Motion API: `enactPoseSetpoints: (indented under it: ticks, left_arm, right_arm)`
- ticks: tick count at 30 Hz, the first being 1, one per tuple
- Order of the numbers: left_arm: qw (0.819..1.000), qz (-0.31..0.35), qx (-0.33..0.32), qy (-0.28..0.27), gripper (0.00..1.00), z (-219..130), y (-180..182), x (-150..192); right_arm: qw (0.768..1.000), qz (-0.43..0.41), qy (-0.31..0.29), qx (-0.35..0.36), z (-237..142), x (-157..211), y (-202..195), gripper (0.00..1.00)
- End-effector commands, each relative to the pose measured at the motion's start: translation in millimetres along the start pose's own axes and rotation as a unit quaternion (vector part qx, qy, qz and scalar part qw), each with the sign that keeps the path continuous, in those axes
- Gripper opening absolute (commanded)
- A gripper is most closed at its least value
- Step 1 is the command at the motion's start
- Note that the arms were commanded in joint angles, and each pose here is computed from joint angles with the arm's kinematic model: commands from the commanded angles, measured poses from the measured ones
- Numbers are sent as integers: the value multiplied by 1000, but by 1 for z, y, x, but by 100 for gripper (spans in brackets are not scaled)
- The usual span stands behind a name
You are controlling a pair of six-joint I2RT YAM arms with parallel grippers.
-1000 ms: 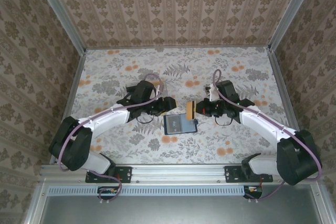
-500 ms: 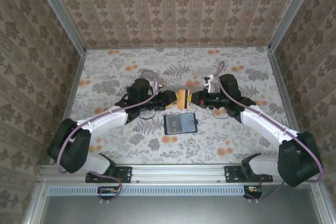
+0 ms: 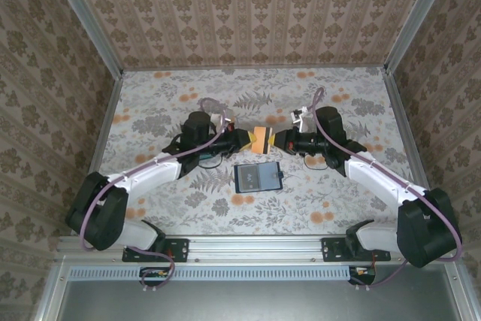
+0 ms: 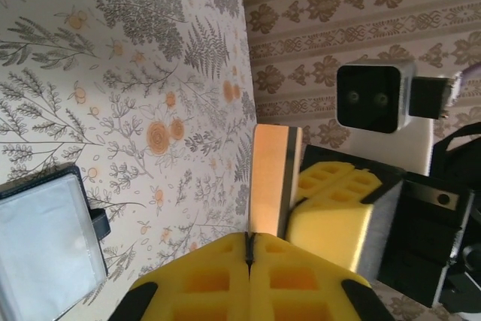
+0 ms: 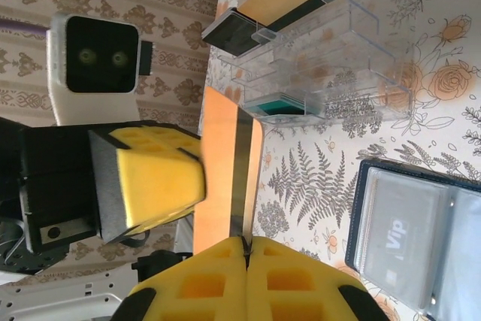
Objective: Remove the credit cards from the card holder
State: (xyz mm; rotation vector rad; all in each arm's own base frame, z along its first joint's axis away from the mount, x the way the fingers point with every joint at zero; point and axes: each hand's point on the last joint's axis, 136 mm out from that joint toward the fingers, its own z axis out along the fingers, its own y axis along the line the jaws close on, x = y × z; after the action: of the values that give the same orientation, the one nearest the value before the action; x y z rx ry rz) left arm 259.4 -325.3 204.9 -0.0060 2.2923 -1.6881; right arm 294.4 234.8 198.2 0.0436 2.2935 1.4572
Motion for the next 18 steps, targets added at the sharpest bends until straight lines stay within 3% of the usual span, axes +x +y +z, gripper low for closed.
enactPoseSetpoints:
  ticks: [1, 3, 8, 12, 15, 18]
  left_arm:
    - [999, 23, 22, -2, 0, -6, -16, 1]
    - [999, 26, 20, -3, 0, -8, -16, 1]
    - [999, 46, -2, -1, 0, -17, -14, 0]
    - [994, 88, -58, 13, 0, -33, -5, 0]
    - [979, 147, -141, 18, 0, -50, 9, -7]
    - [950, 216, -225, 25, 0, -69, 20, -20]
  right_arm:
    - [1000, -5, 14, -11, 3, 6, 2, 12]
    - [1000, -4, 15, -3, 3, 7, -2, 40]
    - [1000, -6, 13, 26, 0, 9, -12, 79]
    - [998, -15, -1, 55, -8, 8, -18, 98]
    - [997, -22, -10, 70, -14, 7, -19, 100]
    - [996, -28, -19, 83, -18, 6, -21, 100]
